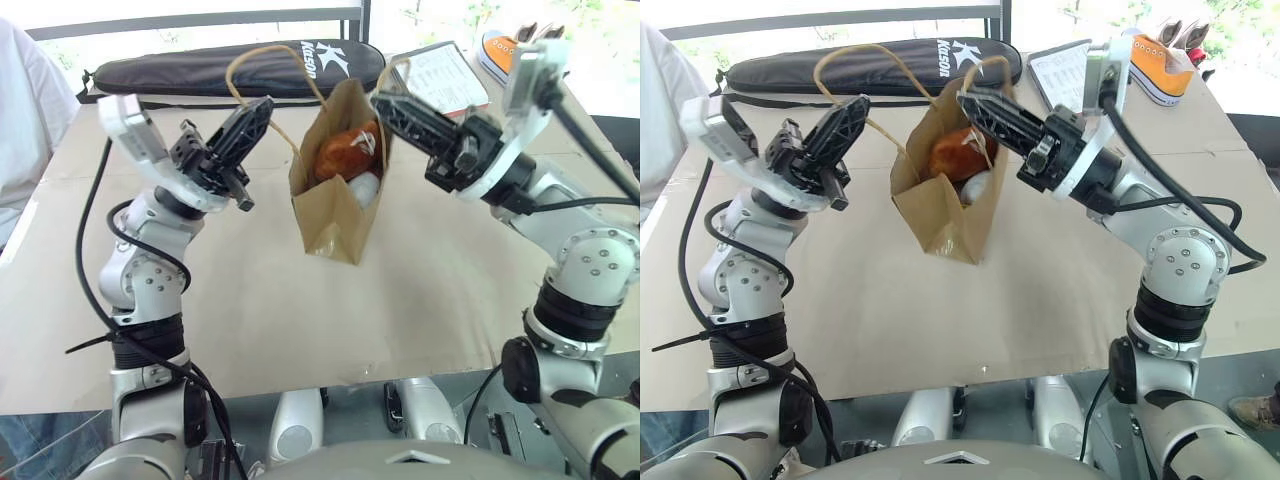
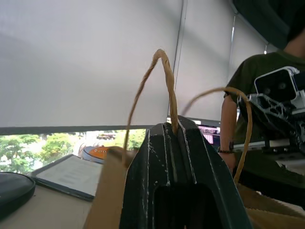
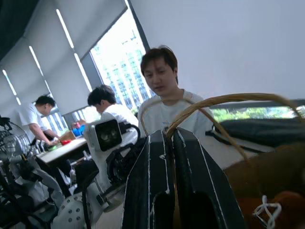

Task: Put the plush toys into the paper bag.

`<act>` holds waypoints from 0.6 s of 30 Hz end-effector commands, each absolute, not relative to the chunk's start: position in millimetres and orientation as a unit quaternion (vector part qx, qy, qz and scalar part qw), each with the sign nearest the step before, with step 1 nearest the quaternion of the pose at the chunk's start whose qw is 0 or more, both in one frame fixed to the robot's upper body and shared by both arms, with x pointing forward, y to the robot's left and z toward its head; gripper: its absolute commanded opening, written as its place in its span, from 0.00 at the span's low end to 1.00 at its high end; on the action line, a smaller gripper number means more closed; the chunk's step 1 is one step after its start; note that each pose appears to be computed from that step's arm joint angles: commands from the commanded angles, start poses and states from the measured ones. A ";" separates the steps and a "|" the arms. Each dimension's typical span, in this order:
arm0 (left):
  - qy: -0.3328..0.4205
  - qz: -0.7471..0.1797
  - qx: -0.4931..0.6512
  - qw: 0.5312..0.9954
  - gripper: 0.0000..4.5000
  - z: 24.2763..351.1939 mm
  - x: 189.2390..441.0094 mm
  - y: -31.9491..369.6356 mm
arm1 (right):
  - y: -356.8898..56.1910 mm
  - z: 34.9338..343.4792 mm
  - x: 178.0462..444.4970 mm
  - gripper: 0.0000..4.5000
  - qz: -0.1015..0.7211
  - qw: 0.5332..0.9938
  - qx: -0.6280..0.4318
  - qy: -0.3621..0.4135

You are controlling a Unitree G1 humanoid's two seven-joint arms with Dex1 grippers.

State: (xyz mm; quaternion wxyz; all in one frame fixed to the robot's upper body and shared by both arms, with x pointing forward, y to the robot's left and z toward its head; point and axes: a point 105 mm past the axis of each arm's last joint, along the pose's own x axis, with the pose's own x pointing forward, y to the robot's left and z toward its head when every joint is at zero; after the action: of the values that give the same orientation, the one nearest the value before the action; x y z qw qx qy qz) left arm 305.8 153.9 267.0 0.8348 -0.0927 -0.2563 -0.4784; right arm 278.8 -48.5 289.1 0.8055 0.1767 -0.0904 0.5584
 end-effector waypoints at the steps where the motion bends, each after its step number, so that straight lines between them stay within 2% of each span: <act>1: -0.212 -0.489 -0.059 0.844 0.00 246.5 310.0 147.8 | -50.8 266.5 281.8 0.00 0.545 0.814 0.188 -0.065; 3: -0.203 -0.486 -0.055 0.848 0.00 240.9 311.9 147.5 | -52.0 256.6 284.0 0.00 0.537 0.821 0.187 -0.054; 9: -0.203 -0.482 -0.056 0.851 0.00 243.8 318.0 148.0 | -56.2 256.5 286.0 0.00 0.518 0.837 0.165 -0.060; 12: -0.192 -0.487 -0.072 0.849 0.00 242.4 318.4 153.5 | -56.2 252.9 281.2 0.00 0.534 0.831 0.141 -0.055; 13: -0.189 -0.484 -0.081 0.851 0.00 242.8 319.3 156.1 | -56.2 252.4 278.0 0.12 0.543 0.828 0.132 -0.055; 15: -0.177 -0.480 -0.095 0.854 0.00 242.9 319.5 160.4 | -57.6 250.8 275.4 0.27 0.546 0.828 0.114 -0.054; 16: -0.174 -0.480 -0.097 0.855 0.00 242.8 319.1 161.3 | -58.3 250.1 275.5 0.42 0.545 0.830 0.108 -0.054; 18: -0.159 -0.479 -0.091 0.858 0.00 239.8 317.6 162.4 | -60.4 247.4 276.8 0.63 0.538 0.837 0.087 -0.053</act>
State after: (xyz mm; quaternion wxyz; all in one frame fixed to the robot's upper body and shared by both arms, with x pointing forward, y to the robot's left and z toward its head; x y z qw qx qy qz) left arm 322.7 159.2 231.4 0.8603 -0.0957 -0.1498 -0.4778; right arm 282.8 -60.1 238.9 0.8388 0.1081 -0.0262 0.5330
